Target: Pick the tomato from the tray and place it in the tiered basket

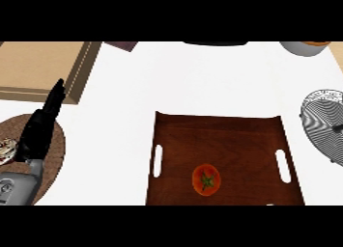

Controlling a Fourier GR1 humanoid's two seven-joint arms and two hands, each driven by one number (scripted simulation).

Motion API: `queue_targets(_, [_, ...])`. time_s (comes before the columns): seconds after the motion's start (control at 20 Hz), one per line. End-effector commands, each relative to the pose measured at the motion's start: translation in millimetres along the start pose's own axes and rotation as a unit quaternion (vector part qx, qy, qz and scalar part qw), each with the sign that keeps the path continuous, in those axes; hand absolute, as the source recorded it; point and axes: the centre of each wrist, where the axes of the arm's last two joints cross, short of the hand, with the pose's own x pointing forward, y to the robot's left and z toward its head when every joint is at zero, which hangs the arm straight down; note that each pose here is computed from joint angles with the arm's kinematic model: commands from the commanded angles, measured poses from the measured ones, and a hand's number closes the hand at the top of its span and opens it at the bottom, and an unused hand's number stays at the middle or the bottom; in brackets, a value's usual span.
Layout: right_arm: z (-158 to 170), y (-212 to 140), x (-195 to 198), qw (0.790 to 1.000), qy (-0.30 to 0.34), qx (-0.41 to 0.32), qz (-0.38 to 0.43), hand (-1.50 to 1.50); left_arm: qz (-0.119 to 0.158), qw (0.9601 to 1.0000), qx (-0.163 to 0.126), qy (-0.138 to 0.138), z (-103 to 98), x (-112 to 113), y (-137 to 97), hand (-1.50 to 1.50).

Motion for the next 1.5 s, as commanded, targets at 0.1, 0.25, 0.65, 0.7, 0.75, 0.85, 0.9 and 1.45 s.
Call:
queue_targets(0.1, [-3, 0, 34, 0.998, 0.062, 0.007, 0.019, -1.50, -0.005, 0.9999, -0.005, -0.010, -4, 4, -7, 0.00])
queue_targets(0.25, [-12, 1, 51, 0.994, 0.092, 0.042, 0.043, -1.50, -0.002, 0.9998, -0.014, -0.015, -2, 11, -13, 0.00])
queue_targets(0.65, [-41, 48, 98, 0.981, 0.144, 0.073, 0.110, -1.50, 0.008, 0.9999, -0.006, 0.002, -8, 1, -15, 0.00])
queue_targets(0.7, [-36, 62, 99, 0.977, 0.154, 0.083, 0.121, -1.50, 0.002, 1.0000, 0.004, 0.006, 1, -19, -12, 0.00])
queue_targets(0.75, [-45, 69, 105, 0.977, 0.154, 0.082, 0.122, -1.50, -0.002, 1.0000, -0.003, 0.005, -1, -7, -4, 0.00])
queue_targets(0.85, [-32, 75, 122, 0.976, 0.153, 0.085, 0.130, -1.50, -0.003, 0.9999, 0.003, 0.013, 1, 1, 7, 0.00])
queue_targets(0.9, [-33, 84, 120, 0.975, 0.151, 0.088, 0.138, -1.50, -0.002, 0.9999, 0.005, 0.014, 0, -1, -5, 0.00])
queue_targets(1.45, [-26, 114, 124, 0.967, 0.147, 0.067, 0.196, -1.50, 0.001, 0.9998, 0.018, 0.010, 2, -4, 3, 0.00])
